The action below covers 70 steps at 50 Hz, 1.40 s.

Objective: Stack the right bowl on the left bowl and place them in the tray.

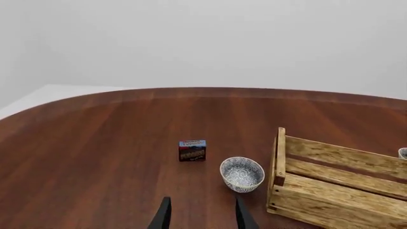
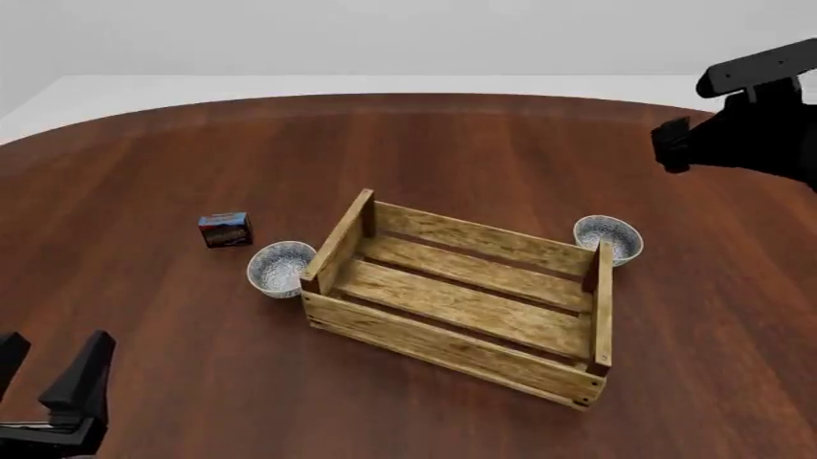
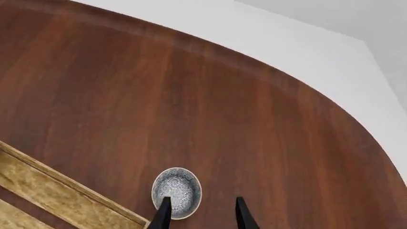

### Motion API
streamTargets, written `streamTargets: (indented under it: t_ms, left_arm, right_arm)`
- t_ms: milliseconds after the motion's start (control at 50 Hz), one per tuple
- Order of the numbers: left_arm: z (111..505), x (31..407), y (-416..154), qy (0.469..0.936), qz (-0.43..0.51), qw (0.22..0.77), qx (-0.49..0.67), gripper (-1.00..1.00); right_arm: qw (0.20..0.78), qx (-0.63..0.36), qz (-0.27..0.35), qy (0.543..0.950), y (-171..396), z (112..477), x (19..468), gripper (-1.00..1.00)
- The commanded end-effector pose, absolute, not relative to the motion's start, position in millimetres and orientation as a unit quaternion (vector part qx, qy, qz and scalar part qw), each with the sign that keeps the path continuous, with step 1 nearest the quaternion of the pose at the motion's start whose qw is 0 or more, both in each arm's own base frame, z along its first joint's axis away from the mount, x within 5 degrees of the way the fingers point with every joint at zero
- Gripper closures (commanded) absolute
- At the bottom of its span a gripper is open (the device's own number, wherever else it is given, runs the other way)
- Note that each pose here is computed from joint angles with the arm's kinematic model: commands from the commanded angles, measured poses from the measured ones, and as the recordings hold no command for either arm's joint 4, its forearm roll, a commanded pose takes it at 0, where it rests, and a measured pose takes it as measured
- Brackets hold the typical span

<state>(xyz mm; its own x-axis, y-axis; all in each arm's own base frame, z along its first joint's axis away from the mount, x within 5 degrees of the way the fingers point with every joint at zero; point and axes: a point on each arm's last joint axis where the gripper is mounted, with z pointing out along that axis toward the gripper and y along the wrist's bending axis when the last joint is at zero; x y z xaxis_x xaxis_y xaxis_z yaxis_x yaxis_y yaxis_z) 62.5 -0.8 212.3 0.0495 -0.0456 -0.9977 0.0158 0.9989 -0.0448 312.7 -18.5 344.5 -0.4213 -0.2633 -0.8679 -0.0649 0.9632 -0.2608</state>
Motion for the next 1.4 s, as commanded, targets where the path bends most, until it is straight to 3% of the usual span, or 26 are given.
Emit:
streamTargets:
  t_ms: [20, 460, 860, 1400]
  left_arm:
    - [212.5, 65.0, -1.1, 0.692, -0.023, 0.722, -0.011, -1.00]
    - [212.0, 70.4, -1.4, 0.699, -0.025, 0.715, -0.010, -1.00]
    - [212.0, 70.4, -1.4, 0.699, -0.025, 0.715, -0.010, -1.00]
    - [211.9, 68.2, -1.0, 0.697, -0.026, 0.717, -0.015, -1.00]
  right_arm:
    - [0.500, -0.104, -0.101, 0.854, -27.2, 326.3, 344.6, -1.00]
    - [0.435, -0.095, -0.090, 0.891, -38.2, 287.8, 395.0, -1.00]
    - [0.435, -0.095, -0.090, 0.891, -38.2, 287.8, 395.0, -1.00]
    - [0.374, -0.079, -0.076, 0.921, -49.6, 228.6, 426.8, -1.00]
